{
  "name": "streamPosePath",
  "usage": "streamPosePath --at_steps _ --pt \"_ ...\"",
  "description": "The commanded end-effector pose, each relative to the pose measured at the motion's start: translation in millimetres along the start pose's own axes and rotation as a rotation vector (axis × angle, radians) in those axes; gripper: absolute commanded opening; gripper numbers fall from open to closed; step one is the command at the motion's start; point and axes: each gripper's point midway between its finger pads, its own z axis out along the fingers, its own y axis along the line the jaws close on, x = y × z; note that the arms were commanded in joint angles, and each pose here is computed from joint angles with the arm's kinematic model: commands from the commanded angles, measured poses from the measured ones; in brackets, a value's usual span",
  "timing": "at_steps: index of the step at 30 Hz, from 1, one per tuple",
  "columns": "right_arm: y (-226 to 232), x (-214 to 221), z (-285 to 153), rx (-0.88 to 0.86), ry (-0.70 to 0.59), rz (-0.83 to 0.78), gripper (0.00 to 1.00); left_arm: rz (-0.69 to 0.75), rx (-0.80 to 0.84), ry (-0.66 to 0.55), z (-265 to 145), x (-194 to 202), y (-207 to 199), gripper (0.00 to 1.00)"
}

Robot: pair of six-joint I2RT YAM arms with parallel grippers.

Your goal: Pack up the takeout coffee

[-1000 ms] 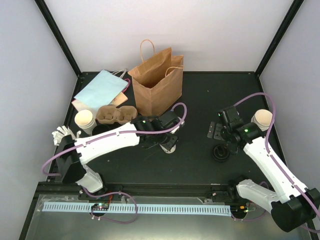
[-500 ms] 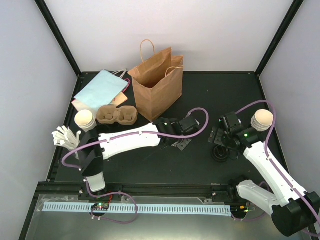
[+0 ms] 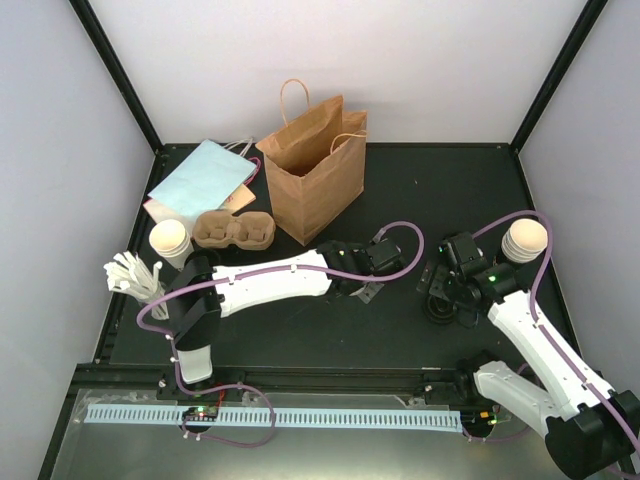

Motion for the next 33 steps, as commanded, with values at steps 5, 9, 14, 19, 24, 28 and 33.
streamPosePath --at_steps 5,9,14,19,24,28,33 --pt "-2.9 3.0 1.5 0.008 0.012 0.022 1.00 -0.031 -0.012 -0.022 0.1 -4.5 -0.9 0.36" --pt "-6.5 5.0 3.3 0.032 0.023 0.033 1.00 -0.053 0.044 -0.057 -19.2 -13.0 -3.2 0.41" --pt "-11.1 9.5 7.9 0.060 0.043 0.048 0.99 -0.088 0.121 -0.140 -59.0 -28.9 -0.1 0.50" --pt "-15.9 15.6 16.2 0.079 0.055 0.075 0.97 -0.114 0.147 -0.234 -94.7 -38.3 16.6 0.57" --pt "-16.0 16.2 25.7 0.086 0.053 0.093 0.96 -0.160 0.157 -0.257 -107.5 -33.3 39.6 0.57" --pt "-16.6 13.2 32.6 0.113 0.050 0.094 0.96 -0.220 0.187 -0.263 -110.0 -23.5 61.2 0.59" --pt "-19.5 12.6 42.4 0.157 0.062 0.090 0.95 -0.297 0.192 -0.305 -117.0 -9.2 91.8 0.61"
